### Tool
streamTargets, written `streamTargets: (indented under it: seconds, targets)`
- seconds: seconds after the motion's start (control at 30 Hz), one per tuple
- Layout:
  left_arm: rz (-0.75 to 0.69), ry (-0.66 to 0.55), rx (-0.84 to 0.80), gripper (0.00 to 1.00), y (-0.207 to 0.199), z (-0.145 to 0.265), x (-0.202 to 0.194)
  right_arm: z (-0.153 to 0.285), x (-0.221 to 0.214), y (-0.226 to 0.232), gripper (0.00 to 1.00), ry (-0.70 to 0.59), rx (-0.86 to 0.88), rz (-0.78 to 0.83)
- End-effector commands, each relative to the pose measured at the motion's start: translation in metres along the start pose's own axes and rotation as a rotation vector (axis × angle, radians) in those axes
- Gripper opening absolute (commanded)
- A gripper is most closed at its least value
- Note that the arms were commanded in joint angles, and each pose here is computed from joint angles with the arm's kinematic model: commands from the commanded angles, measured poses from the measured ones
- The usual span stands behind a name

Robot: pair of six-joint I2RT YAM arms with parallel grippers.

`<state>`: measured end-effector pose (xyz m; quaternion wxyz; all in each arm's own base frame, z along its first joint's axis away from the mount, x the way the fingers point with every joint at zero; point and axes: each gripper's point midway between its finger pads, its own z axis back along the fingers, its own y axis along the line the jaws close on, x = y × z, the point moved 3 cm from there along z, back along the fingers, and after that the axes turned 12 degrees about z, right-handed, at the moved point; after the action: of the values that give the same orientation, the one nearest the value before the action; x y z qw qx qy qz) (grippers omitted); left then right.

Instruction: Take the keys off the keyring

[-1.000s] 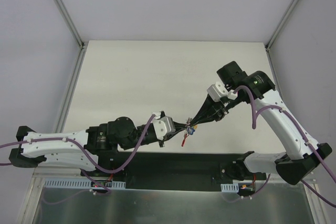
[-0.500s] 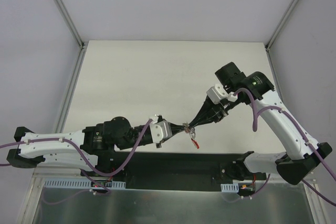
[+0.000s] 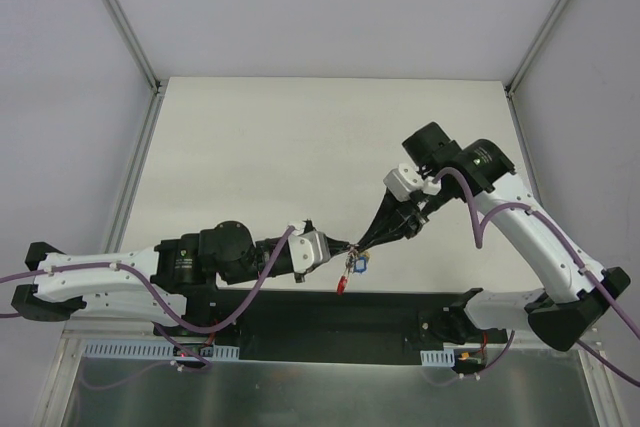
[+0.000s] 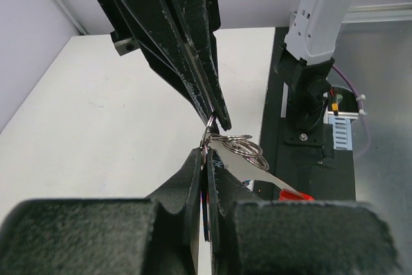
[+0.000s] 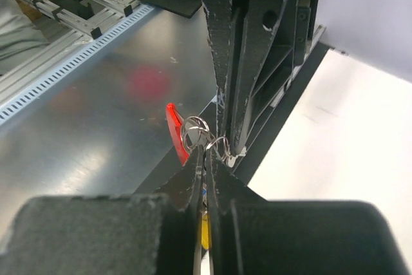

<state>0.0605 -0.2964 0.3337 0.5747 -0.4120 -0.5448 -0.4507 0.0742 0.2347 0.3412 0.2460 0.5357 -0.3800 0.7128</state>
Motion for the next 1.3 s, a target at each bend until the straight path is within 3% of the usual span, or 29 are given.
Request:
streamTargets:
  seconds: [0.0,0.07,0.1,0.53,1.0,1.27]
  targets:
    - [0.037,-0.094,0.067,0.0,0.015,0.01,0.035,-0.007,0.001,0.021,0.01,0.04,0.034,-0.137]
    - [0.039,-0.094,0.062,0.0,0.016,0.01,0.037,-0.011,-0.012,0.023,0.01,0.097,0.014,-0.239]
    - [0.039,-0.091,0.059,0.0,0.016,0.01,0.037,-0.011,-0.01,0.017,0.01,0.113,-0.016,-0.154]
    - [0.09,-0.1,-0.065,0.0,0.014,0.013,0.04,-0.01,-0.01,0.019,0.01,0.131,-0.041,-0.149]
    - [-0.094,0.029,-0.168,0.0,0.009,0.015,0.026,-0.009,-0.016,0.018,0.01,0.216,-0.079,-0.186]
    - [-0.085,0.055,-0.163,0.0,0.017,0.012,0.026,-0.012,-0.017,0.02,0.01,0.229,-0.062,-0.193]
